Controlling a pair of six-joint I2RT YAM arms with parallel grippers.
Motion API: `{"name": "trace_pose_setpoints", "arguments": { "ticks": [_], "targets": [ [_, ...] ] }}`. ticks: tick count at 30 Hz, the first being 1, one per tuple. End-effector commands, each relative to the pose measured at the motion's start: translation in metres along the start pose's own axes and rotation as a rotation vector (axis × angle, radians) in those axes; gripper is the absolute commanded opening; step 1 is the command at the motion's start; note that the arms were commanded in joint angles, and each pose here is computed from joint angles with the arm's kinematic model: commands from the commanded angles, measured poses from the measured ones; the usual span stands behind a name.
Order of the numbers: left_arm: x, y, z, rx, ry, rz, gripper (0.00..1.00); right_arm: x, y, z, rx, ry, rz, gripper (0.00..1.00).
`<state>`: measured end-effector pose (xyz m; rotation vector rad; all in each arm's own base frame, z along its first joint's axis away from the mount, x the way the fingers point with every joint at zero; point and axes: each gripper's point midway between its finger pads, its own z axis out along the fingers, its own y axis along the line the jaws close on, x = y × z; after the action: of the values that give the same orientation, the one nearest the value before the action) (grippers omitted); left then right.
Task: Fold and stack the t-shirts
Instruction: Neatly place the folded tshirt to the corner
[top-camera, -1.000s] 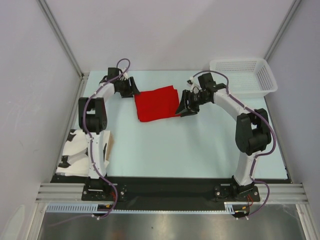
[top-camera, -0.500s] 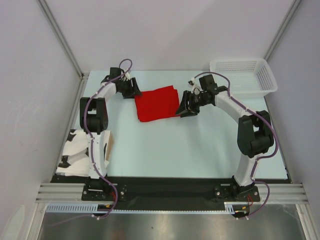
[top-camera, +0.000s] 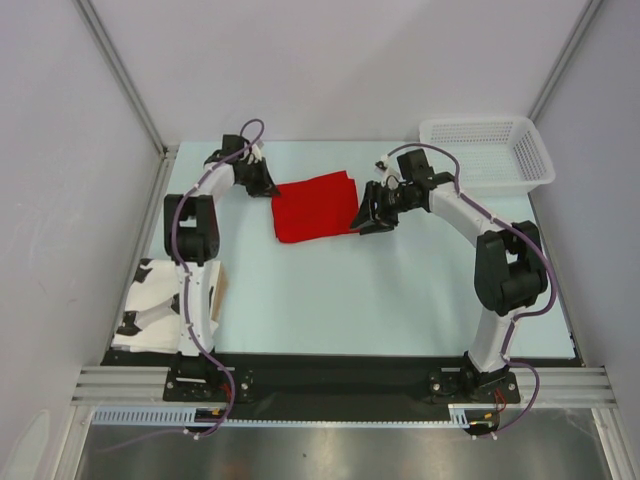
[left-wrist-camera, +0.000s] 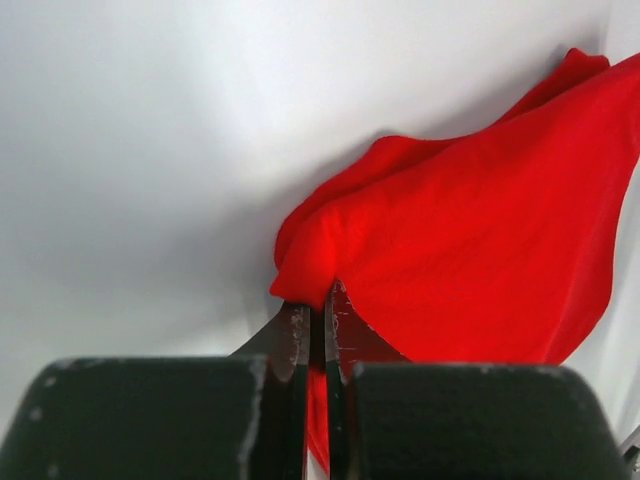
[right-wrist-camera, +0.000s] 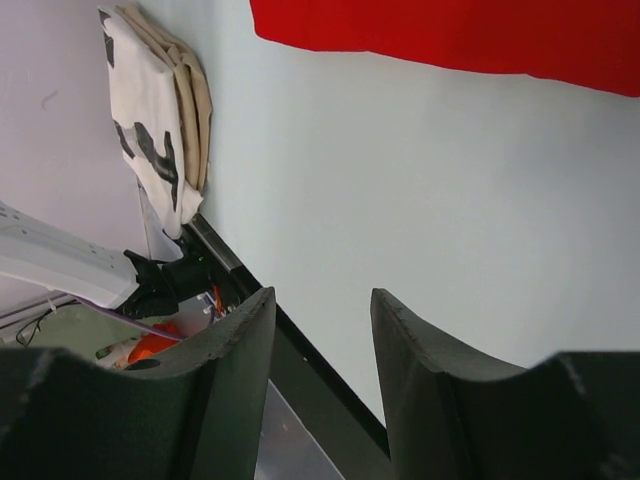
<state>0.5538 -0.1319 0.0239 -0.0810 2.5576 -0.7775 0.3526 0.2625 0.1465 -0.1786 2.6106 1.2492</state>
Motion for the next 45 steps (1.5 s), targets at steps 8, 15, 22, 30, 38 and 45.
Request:
{"name": "trace_pose_setpoints", "arguments": {
  "ticks": [8,15,22,30,38,45],
  "targets": [
    [0.027,-0.021,-0.075,-0.18,-0.144,-0.233,0.0,0.017,0.021,-0.006,-0.004,-0.003,-0.046,0.47],
    [0.044,-0.038,-0.122,-0.322,-0.193,-0.327,0.0,0.048,0.031,-0.01,0.002,0.02,-0.067,0.46],
    [0.058,-0.052,-0.159,-0.365,-0.243,-0.346,0.0,0.076,0.036,-0.028,-0.002,0.014,-0.093,0.46],
    [0.059,-0.067,-0.209,-0.393,-0.361,-0.354,0.0,0.103,0.03,-0.04,0.003,0.025,-0.095,0.46],
    [0.062,-0.087,-0.263,-0.387,-0.443,-0.378,0.0,0.114,0.034,-0.047,-0.019,0.018,-0.11,0.45],
    [0.088,-0.088,-0.294,-0.395,-0.477,-0.395,0.0,0.122,0.037,-0.049,-0.041,0.013,-0.114,0.45]
  ]
}}
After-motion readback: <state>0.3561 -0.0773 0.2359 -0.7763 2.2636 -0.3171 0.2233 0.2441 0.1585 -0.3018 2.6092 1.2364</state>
